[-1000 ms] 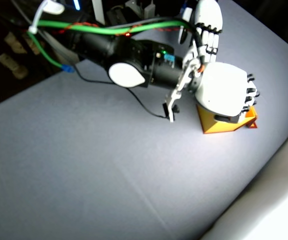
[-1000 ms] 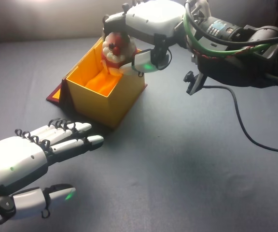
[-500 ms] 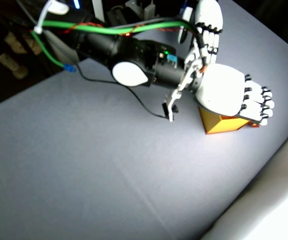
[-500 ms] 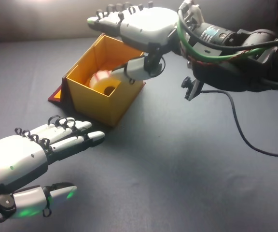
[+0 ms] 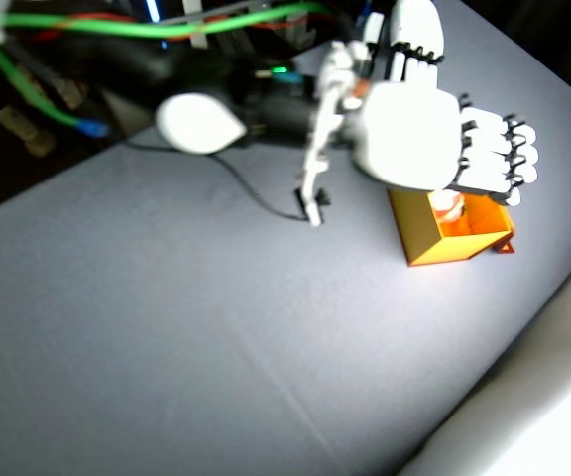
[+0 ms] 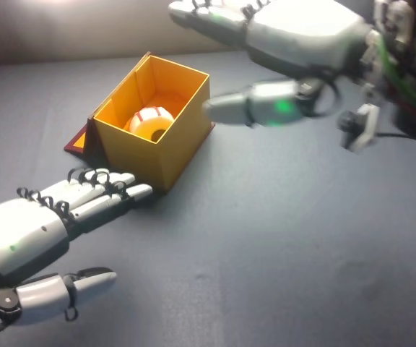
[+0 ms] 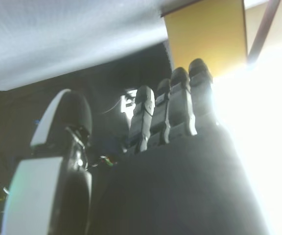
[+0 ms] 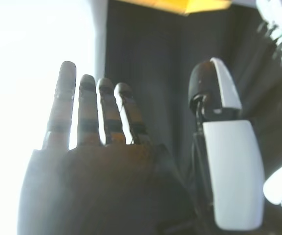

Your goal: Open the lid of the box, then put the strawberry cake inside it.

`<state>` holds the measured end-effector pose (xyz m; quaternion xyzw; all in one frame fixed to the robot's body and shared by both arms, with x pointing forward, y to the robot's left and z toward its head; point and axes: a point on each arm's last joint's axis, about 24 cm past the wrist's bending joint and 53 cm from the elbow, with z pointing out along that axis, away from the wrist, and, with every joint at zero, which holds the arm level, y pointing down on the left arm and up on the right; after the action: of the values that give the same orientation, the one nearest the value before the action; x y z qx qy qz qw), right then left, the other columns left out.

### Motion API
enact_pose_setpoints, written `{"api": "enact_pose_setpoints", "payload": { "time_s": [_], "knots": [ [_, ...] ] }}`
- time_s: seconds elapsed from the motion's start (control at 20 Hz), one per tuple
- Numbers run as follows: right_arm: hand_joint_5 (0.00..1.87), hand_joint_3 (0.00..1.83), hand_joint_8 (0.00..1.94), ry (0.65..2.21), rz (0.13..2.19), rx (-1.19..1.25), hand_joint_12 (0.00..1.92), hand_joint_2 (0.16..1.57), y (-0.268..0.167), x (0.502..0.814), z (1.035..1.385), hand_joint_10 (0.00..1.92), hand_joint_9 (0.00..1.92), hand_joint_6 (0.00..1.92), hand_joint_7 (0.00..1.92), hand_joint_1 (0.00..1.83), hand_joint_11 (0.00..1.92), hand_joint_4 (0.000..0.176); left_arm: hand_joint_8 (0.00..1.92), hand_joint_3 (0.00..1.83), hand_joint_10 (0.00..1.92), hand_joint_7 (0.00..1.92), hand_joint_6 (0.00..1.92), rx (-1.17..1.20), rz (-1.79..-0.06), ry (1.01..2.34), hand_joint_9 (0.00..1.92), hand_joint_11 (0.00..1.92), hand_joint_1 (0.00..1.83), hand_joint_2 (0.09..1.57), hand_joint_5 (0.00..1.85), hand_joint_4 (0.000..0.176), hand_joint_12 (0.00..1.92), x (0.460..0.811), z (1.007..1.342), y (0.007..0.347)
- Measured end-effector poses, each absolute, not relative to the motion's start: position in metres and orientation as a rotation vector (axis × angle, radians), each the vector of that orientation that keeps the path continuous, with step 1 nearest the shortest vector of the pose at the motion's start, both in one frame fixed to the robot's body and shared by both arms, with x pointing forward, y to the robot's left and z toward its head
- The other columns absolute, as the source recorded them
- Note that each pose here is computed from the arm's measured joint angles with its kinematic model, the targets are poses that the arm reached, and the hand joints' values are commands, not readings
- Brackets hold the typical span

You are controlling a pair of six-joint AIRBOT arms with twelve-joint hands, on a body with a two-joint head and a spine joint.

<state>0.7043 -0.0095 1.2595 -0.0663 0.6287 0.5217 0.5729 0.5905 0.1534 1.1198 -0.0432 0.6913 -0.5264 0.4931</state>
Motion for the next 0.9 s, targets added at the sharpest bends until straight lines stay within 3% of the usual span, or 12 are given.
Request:
{"api": "enact_pose_setpoints", "payload": {
  "time_s": [0.05,0.15,0.3,0.4,0.45,0.5,0.6,0.65,0.75,0.8,0.85,0.9],
  "knots": [
    [0.00,0.01,0.00,1.459,1.229,-0.164,0.03,1.25,-0.019,0.695,1.260,0.00,0.00,0.00,0.00,0.32,0.05,0.023,0.00,0.00,0.00,0.00,0.00,-0.111,-1.275,1.659,0.00,0.00,0.52,1.42,0.05,0.083,0.00,0.591,1.124,0.156],
    [0.00,0.00,0.00,1.422,1.255,-0.176,0.76,1.32,-0.034,0.676,1.261,0.00,0.00,0.00,0.00,0.24,0.00,0.008,0.00,0.00,0.00,0.00,0.00,-0.114,-1.246,1.631,0.00,0.01,0.55,1.40,0.04,0.085,0.01,0.592,1.132,0.167],
    [0.00,0.00,0.00,1.403,1.290,-0.207,0.03,1.31,-0.046,0.646,1.255,0.00,0.00,0.00,0.00,0.25,0.00,0.070,0.00,0.00,0.00,0.00,0.00,-0.134,-1.234,1.573,0.00,0.00,0.51,1.42,0.05,0.031,0.16,0.596,1.144,0.176],
    [0.00,0.00,0.00,1.402,1.291,-0.191,0.00,1.28,-0.069,0.631,1.247,0.00,0.00,0.00,0.00,0.34,0.00,0.109,0.00,0.00,0.00,0.00,0.00,-0.130,-1.232,1.530,0.00,0.00,0.56,1.41,0.04,0.000,0.28,0.596,1.155,0.180],
    [0.00,0.00,0.00,1.401,1.291,-0.162,0.00,1.26,-0.081,0.628,1.244,0.00,0.00,0.00,0.00,0.37,0.00,0.102,0.00,0.00,0.00,0.00,0.01,-0.135,-1.234,1.504,0.00,0.00,0.58,1.41,0.03,0.000,0.18,0.596,1.160,0.183],
    [0.00,0.00,0.00,1.415,1.273,-0.129,0.00,1.26,-0.099,0.625,1.237,0.00,0.00,0.00,0.00,0.28,0.00,0.118,0.00,0.00,0.00,0.00,0.00,-0.145,-1.228,1.468,0.00,0.00,0.55,1.41,0.00,0.014,0.04,0.597,1.167,0.188],
    [0.00,0.00,0.00,1.427,1.256,-0.087,0.00,1.25,-0.118,0.617,1.228,0.00,0.00,0.00,0.00,0.30,0.00,0.101,0.00,0.00,0.00,0.00,0.00,-0.155,-1.223,1.435,0.00,0.00,0.54,1.41,0.00,0.021,0.00,0.599,1.174,0.193],
    [0.00,0.00,0.00,1.421,1.247,-0.074,0.00,1.26,-0.125,0.610,1.227,0.00,0.00,0.00,0.00,0.32,0.00,0.061,0.00,0.00,0.00,0.00,0.00,-0.150,-1.225,1.409,0.00,0.00,0.50,1.41,0.00,0.038,0.00,0.598,1.179,0.194],
    [0.00,0.00,0.00,1.397,1.237,-0.073,0.00,1.29,-0.140,0.592,1.228,0.00,0.00,0.00,0.00,0.42,0.00,0.021,0.00,0.00,0.00,0.00,0.00,-0.143,-1.223,1.365,0.00,0.00,0.43,1.40,0.00,0.070,0.00,0.596,1.191,0.198],
    [0.00,0.00,0.00,1.368,1.225,-0.026,0.00,1.28,-0.156,0.584,1.229,0.00,0.00,0.00,0.00,0.50,0.00,0.006,0.00,0.00,0.00,0.00,0.00,-0.156,-1.219,1.317,0.00,0.00,0.51,1.39,0.00,0.002,0.00,0.596,1.200,0.204],
    [0.00,0.00,0.00,1.363,1.219,-0.008,0.00,1.28,-0.162,0.583,1.229,0.00,0.00,0.00,0.00,0.50,0.00,0.006,0.00,0.00,0.00,0.00,0.00,-0.156,-1.214,1.308,0.00,0.00,0.51,1.39,0.00,0.002,0.00,0.596,1.203,0.205],
    [0.00,0.00,0.00,1.349,1.201,0.029,0.00,1.28,-0.175,0.581,1.229,0.00,0.00,0.00,0.00,0.51,0.00,0.016,0.00,0.00,0.00,0.00,0.00,-0.148,-1.204,1.296,0.00,0.00,0.48,1.38,0.00,0.038,0.00,0.594,1.207,0.208]
  ]
}}
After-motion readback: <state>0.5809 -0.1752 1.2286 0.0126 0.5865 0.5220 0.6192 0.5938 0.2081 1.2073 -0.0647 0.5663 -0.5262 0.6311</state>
